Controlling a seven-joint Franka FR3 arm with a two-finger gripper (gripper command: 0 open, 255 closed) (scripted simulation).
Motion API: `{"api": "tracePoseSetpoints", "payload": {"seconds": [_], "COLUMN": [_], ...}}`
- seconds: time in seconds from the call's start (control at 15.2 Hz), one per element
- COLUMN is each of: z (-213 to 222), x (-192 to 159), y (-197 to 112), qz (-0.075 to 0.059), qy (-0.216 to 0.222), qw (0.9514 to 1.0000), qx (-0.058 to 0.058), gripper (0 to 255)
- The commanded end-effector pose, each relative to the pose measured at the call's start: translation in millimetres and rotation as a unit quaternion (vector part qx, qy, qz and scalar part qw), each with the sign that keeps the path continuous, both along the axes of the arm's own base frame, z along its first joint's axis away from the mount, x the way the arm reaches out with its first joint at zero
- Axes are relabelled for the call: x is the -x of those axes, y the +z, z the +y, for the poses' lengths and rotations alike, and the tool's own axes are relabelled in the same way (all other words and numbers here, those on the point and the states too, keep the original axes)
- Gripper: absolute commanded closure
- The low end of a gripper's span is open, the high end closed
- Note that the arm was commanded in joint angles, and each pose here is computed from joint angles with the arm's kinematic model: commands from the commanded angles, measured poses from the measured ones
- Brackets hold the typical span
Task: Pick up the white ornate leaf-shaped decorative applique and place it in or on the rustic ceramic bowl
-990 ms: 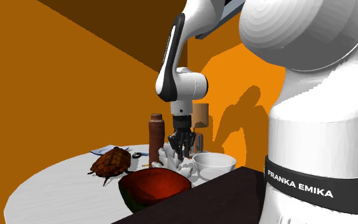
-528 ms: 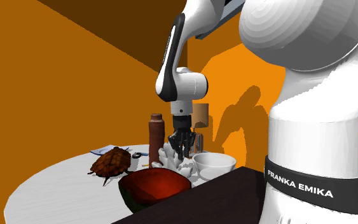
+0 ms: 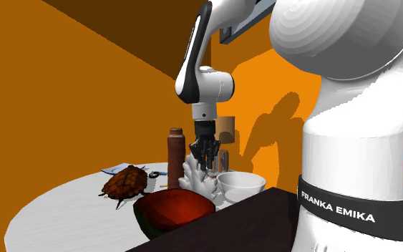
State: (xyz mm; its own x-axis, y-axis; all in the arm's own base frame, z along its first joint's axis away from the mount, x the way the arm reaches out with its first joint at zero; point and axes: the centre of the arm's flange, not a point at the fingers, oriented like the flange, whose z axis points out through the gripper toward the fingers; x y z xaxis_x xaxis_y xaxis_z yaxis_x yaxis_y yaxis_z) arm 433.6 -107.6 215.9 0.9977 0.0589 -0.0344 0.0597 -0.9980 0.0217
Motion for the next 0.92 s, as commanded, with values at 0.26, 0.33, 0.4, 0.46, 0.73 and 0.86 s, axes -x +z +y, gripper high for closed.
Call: {"api": "tracePoseSetpoints", "payload": {"seconds": [0.26,0.33,0.4,0.46,0.73,0.86], "z": [-0.1,-0.1,-0.1,-0.1,-0.1,-0.1], "x": [0.2,0.2,0.2,0.2,0.2,0.2], "y": [31.4,36.7,42.0,47.3,68.4,79.0], "qz": [0.000,0.000,0.000,0.000,0.000,0.000], "qy": [0.000,0.000,0.000,0.000,0.000,0.000], "qw": [1.0000,1.0000,1.0000,1.0000,1.0000,1.0000], "qx": [0.000,0.000,0.000,0.000,0.000,0.000], "gripper": [255,255,255,255,255,255]}}
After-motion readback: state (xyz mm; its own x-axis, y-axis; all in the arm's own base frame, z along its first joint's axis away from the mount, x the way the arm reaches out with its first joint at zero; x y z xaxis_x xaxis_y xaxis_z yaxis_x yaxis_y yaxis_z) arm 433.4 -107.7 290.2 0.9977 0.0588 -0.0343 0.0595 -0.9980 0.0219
